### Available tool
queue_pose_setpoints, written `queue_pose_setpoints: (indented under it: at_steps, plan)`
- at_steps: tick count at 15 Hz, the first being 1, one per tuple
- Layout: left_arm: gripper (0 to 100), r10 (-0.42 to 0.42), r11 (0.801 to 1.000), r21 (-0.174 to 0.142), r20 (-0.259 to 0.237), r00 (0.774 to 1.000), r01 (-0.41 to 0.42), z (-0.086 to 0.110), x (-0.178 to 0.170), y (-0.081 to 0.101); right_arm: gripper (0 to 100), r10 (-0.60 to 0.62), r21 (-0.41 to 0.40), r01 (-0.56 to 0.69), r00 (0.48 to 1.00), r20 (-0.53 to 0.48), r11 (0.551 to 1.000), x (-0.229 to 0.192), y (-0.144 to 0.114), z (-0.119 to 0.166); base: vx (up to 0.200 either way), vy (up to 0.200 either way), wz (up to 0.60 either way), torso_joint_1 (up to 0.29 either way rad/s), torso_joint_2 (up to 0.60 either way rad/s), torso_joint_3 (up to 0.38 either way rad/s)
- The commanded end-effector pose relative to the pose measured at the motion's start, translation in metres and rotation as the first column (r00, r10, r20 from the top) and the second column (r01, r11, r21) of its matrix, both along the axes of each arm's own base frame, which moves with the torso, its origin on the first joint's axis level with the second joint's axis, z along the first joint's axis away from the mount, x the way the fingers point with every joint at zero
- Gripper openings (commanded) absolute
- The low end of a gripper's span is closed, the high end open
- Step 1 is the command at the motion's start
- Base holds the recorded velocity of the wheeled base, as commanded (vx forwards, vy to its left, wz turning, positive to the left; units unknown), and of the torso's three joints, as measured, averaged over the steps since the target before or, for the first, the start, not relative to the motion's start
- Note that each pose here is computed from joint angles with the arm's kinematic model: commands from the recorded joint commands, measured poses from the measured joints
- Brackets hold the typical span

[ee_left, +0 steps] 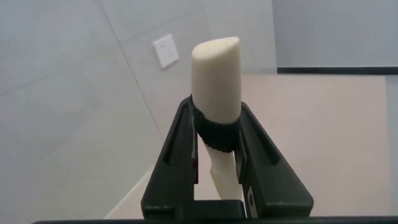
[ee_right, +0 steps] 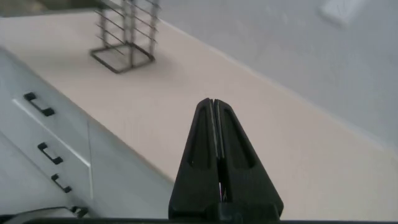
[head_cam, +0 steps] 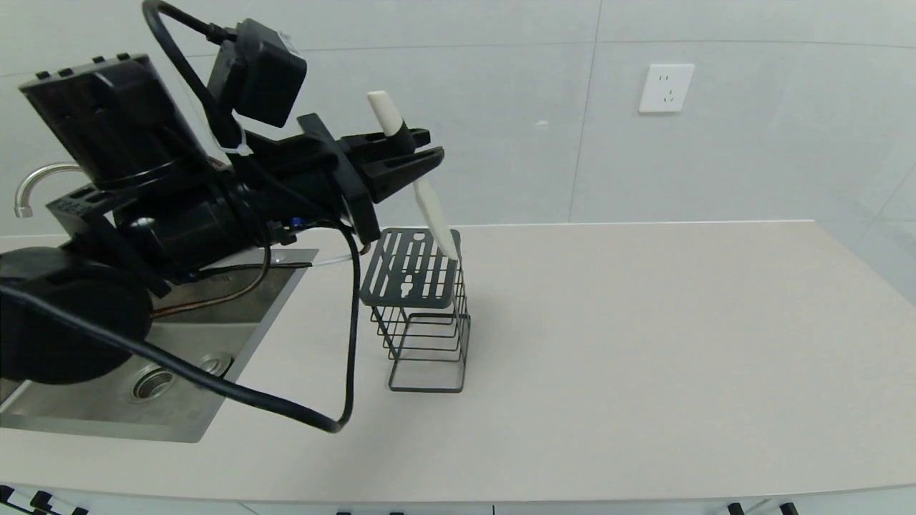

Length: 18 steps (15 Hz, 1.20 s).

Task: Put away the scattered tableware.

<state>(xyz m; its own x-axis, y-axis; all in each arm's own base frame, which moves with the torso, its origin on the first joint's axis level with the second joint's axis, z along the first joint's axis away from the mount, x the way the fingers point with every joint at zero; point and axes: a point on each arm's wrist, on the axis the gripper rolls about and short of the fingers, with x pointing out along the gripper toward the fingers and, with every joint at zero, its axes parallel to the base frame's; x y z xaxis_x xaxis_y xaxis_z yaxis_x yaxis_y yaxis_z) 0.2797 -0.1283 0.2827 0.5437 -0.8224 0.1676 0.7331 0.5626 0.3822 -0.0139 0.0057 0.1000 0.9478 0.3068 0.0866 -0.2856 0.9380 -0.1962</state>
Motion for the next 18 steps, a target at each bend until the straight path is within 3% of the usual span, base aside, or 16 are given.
queue_pose_setpoints:
  at_steps: [1,3,4,7,12,18]
  plan:
    - [0,0.051,0.998,0.024,0.05,0.997,-0.052,0.009,-0.004,0.015,0,-0.097,0.111,0.093,0.995,0.029,0.989,-0.011,-0.001,-0.009,0.0,0.0,0.0,0.0,0.0,0.0]
    - [0,0.048,0.998,0.032,0.059,0.997,-0.05,0.008,-0.002,0.014,0,-0.102,0.124,0.102,0.995,-0.001,0.987,-0.01,-0.001,-0.012,0.0,0.0,0.0,0.0,0.0,0.0]
    - [0,0.046,0.998,0.031,0.075,0.996,-0.049,0.01,0.003,0.012,0,-0.125,0.116,0.134,0.989,-0.077,0.984,-0.009,-0.002,-0.02,0.0,0.0,0.0,0.0,0.0,0.0]
    - [0,0.017,0.999,0.046,0.135,0.991,-0.023,0.018,0.008,0.009,0,-0.317,0.125,0.333,0.939,-0.135,0.935,-0.009,-0.006,-0.025,0.0,0.0,0.0,0.0,0.0,0.0]
    - [0,-0.027,0.994,0.112,0.099,0.995,0.016,-0.012,0.03,-0.009,0,-0.315,0.137,0.333,0.939,-0.137,0.933,-0.009,-0.006,-0.025,0.0,0.0,0.0,0.0,0.0,0.0]
    - [0,-0.034,0.993,0.115,0.103,0.994,0.022,-0.013,0.032,-0.013,0,-0.315,0.137,0.333,0.939,-0.137,0.933,-0.009,-0.006,-0.025,0.0,0.0,0.0,0.0,0.0,0.0]
